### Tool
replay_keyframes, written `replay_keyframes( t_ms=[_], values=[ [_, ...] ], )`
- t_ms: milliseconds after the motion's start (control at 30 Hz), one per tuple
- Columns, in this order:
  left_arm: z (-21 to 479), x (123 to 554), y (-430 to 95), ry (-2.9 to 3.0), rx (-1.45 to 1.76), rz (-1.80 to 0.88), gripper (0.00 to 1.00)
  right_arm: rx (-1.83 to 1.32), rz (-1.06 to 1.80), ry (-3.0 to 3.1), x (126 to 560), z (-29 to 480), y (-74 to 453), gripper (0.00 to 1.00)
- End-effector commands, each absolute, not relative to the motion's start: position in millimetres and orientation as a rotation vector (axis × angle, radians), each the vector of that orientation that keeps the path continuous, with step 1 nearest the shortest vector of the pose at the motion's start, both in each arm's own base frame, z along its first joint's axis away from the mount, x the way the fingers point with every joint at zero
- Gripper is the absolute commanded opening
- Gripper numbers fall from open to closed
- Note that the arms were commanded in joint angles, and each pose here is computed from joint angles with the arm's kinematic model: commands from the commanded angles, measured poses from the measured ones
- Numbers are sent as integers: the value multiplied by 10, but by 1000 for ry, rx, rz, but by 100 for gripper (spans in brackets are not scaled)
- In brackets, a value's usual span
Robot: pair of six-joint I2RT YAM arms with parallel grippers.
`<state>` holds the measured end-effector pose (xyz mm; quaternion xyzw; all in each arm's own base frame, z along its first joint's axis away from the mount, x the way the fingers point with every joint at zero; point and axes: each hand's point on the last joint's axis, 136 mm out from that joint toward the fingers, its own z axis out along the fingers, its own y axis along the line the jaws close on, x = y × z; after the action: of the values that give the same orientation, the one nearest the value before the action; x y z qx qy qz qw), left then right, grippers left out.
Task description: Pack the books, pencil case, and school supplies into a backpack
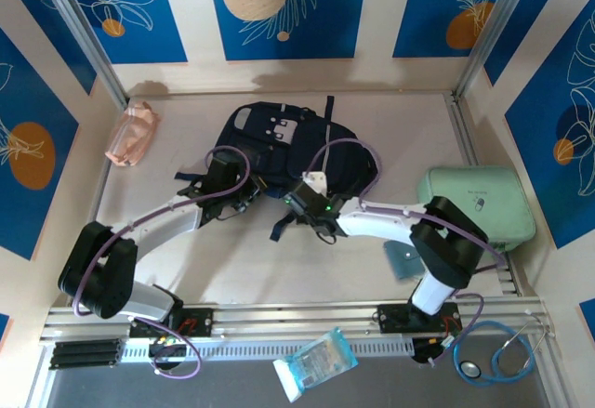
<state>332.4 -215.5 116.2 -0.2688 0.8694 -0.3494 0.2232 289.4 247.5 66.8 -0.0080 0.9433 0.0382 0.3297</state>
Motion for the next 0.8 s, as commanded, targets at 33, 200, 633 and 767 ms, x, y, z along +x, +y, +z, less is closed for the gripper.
replay_keyframes(
  t_ms=[33, 200, 633, 767],
  values=[
    [1548, 3405, -2191, 2324, -664, -1036, 0, 80, -34, 2482, 2861, 591, 2006, 16],
    [1577, 3409, -2218, 2324, -651, -1051, 0, -120, 62, 2492, 3016, 626, 2265, 19],
    [1550, 3376, -2179, 2345, -628, -1018, 0, -318, 26, 2407, 3169, 714, 2351, 26],
    [1542, 3375, -2158, 2345, -631, -1006, 0, -342, 42, 2389, 3168, 738, 2410, 21]
  ],
)
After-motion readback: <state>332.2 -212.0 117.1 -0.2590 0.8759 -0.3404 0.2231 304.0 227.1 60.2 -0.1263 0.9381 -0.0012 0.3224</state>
